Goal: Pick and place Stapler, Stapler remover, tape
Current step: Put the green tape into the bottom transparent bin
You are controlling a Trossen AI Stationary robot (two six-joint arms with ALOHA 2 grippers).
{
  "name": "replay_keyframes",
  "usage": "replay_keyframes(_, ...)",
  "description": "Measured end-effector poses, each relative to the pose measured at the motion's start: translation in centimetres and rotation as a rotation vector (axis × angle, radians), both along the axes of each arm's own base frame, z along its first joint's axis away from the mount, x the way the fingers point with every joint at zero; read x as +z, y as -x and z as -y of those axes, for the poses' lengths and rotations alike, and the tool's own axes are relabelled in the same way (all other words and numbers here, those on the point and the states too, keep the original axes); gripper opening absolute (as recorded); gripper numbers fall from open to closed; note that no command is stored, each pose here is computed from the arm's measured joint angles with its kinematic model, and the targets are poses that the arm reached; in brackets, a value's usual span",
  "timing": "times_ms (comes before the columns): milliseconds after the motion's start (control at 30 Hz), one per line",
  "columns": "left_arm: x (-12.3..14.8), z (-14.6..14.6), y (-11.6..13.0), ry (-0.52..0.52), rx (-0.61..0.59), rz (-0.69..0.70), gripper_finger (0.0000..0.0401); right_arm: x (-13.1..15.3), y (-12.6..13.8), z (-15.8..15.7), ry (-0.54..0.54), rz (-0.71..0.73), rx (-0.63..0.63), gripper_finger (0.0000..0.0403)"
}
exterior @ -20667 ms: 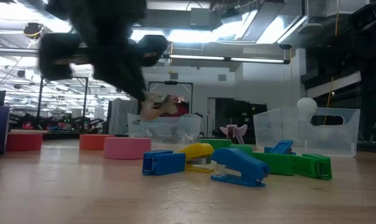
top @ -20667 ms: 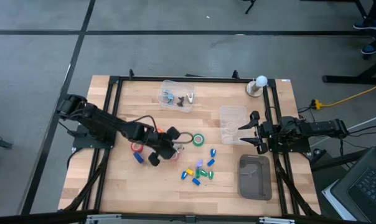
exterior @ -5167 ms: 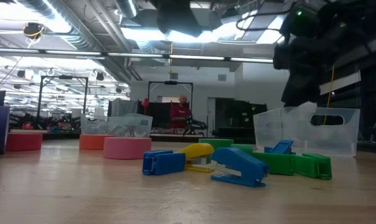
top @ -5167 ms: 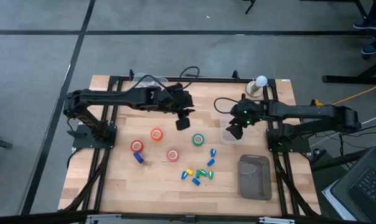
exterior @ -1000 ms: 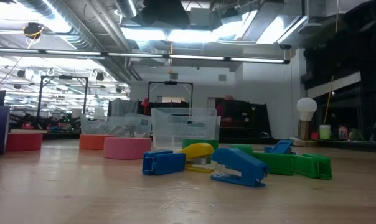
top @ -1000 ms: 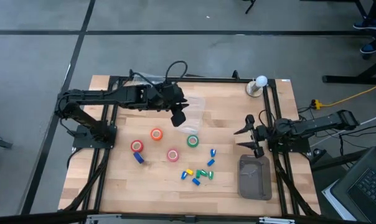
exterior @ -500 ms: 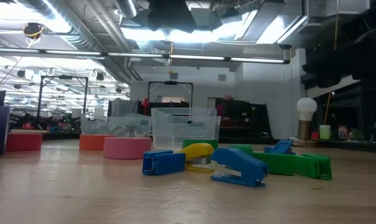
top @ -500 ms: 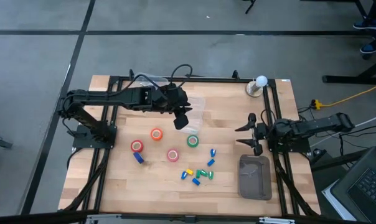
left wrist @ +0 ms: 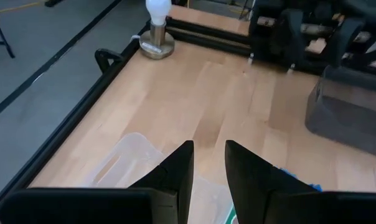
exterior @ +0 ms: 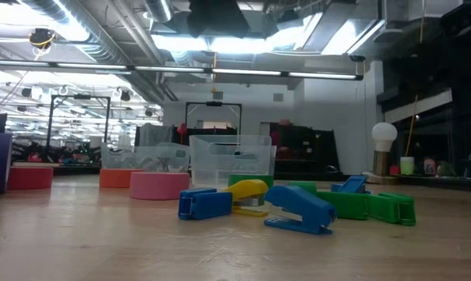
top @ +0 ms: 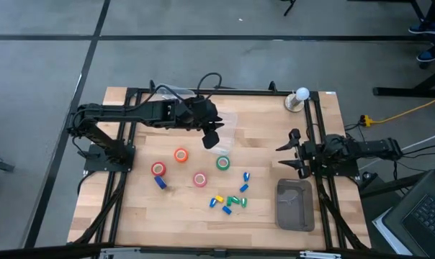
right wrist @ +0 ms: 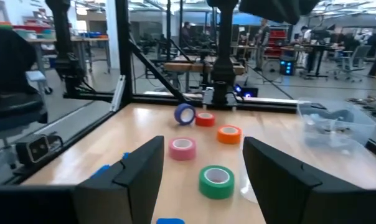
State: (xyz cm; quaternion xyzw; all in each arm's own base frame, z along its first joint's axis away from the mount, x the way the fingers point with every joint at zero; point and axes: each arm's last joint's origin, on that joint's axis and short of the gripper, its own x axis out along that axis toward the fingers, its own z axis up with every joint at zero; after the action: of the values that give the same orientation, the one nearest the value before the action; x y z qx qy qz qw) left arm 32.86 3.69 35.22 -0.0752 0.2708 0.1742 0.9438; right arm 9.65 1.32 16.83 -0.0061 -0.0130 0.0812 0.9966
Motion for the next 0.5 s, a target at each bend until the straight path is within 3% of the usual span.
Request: replay_keyframes(500, 0.1, 1.2, -0.2, 0.023, -0.054, 0.016, 0.0086, 0.0, 0.0, 0.4, 0.095, 0.013, -0.054, 0.0225)
